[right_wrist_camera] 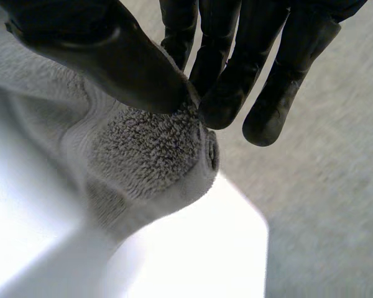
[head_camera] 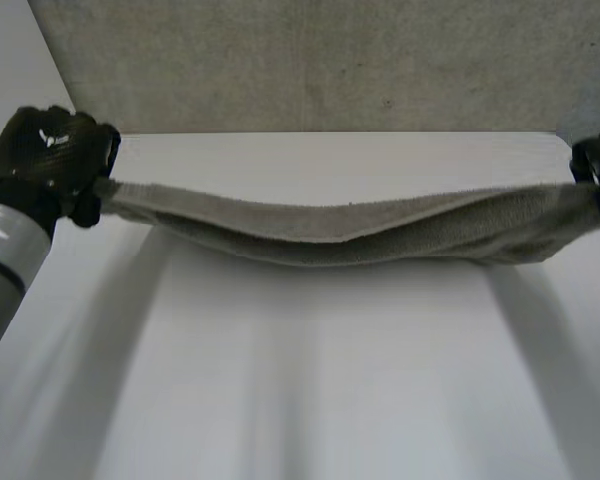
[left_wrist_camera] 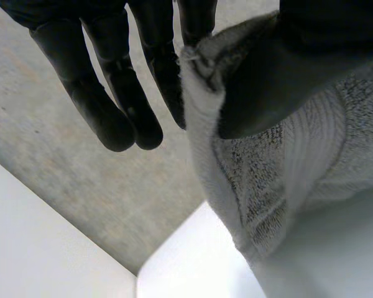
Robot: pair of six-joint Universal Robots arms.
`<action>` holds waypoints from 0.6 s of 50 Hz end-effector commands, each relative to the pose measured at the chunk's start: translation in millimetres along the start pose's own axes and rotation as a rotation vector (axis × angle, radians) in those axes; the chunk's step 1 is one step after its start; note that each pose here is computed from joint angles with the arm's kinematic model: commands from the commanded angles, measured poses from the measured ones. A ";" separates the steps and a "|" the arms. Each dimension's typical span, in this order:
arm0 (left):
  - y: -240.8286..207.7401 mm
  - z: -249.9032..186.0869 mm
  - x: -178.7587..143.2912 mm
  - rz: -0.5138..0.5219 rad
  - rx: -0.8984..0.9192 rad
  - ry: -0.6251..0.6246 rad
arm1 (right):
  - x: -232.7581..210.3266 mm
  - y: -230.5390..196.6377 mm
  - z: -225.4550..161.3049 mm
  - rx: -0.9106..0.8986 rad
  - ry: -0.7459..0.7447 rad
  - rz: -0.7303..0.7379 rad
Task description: Fold the towel.
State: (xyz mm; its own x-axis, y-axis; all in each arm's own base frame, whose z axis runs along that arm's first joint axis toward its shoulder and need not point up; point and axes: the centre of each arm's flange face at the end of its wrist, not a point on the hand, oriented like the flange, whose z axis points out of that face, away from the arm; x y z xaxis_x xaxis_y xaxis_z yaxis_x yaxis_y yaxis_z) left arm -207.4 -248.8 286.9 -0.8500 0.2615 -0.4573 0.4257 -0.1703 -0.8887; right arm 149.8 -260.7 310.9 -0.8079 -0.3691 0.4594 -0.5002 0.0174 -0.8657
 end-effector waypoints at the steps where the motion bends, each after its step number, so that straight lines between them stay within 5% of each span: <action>1: 38.2 -22.9 8.6 -0.018 -0.163 0.092 | -4.5 32.2 -18.2 -0.183 -0.109 -0.085; 16: 57.9 -31.4 9.0 -0.077 -0.217 0.174 | 0.5 31.9 -34.2 -0.209 -0.182 -0.073; 30: 95.6 49.3 35.6 -0.130 -0.219 0.233 | -2.5 78.4 60.7 -0.303 -0.264 0.081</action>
State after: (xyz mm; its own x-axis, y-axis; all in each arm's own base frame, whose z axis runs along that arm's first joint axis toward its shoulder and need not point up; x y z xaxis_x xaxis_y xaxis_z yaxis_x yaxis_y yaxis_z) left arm -196.0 -265.3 212.4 -0.8303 0.4533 -0.3242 0.3937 0.0655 -0.9169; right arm 123.5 -272.9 253.9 -0.7290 -0.6034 0.3233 -0.5618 0.2574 -0.7862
